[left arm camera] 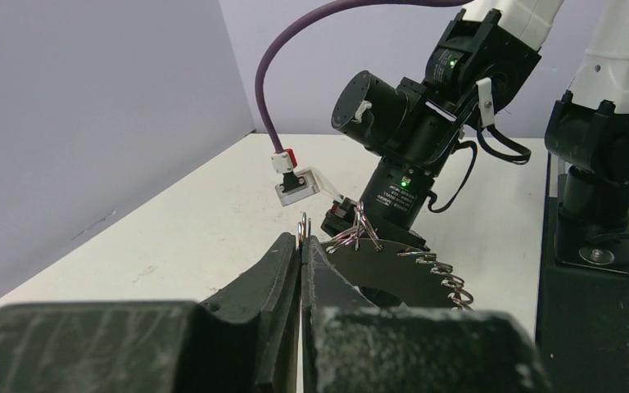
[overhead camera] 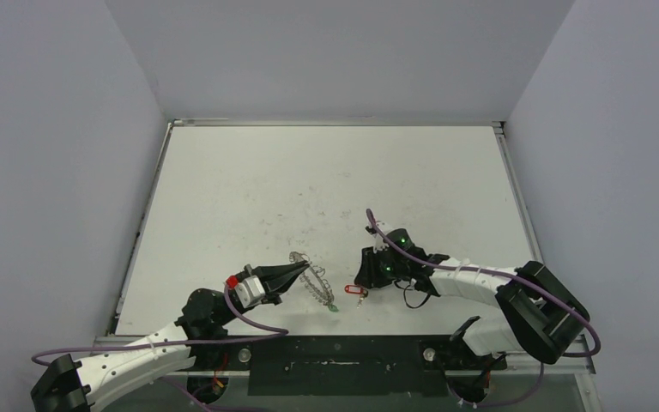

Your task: Put the keys on the keyring

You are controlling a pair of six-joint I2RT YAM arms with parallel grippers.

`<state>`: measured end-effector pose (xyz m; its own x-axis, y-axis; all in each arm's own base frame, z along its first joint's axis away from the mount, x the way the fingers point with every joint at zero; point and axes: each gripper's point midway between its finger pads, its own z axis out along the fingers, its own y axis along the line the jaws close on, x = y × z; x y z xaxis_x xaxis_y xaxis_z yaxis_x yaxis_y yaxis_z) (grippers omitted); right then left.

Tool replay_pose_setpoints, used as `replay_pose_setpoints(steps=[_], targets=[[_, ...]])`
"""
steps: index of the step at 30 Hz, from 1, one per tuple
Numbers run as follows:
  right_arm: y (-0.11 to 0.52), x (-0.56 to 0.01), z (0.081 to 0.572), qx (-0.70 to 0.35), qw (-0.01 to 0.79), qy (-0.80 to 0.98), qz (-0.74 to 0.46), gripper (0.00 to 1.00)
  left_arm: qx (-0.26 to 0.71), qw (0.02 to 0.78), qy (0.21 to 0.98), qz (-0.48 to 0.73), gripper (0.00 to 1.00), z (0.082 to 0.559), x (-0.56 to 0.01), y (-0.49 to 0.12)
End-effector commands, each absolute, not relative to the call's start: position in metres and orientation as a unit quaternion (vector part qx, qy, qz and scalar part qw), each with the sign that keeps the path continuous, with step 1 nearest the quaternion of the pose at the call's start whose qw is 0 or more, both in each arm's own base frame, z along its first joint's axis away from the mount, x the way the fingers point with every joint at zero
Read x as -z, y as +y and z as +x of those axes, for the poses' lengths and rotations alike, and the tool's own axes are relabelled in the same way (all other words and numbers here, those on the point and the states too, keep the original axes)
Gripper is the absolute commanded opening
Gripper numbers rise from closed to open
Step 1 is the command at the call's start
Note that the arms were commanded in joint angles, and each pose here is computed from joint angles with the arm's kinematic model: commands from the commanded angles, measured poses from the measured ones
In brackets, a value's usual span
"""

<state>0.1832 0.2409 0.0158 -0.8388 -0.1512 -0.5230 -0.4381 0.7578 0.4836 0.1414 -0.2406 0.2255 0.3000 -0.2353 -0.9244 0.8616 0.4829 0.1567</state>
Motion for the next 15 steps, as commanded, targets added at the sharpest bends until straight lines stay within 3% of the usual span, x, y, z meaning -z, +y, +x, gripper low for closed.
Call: replay_pose_setpoints(steps=[1, 15], targets=[[0.238, -0.019, 0.174, -0.321, 0.222, 0.907, -0.159, 0.24, 0.381, 0.731, 0.456, 0.336, 0.00, 0.139, -0.218, -0.238], [0.219, -0.018, 0.156, -0.307, 0.211, 0.920, -0.124, 0.27, 0.382, 0.729, 0.456, 0.339, 0.00, 0.139, -0.217, -0.239]])
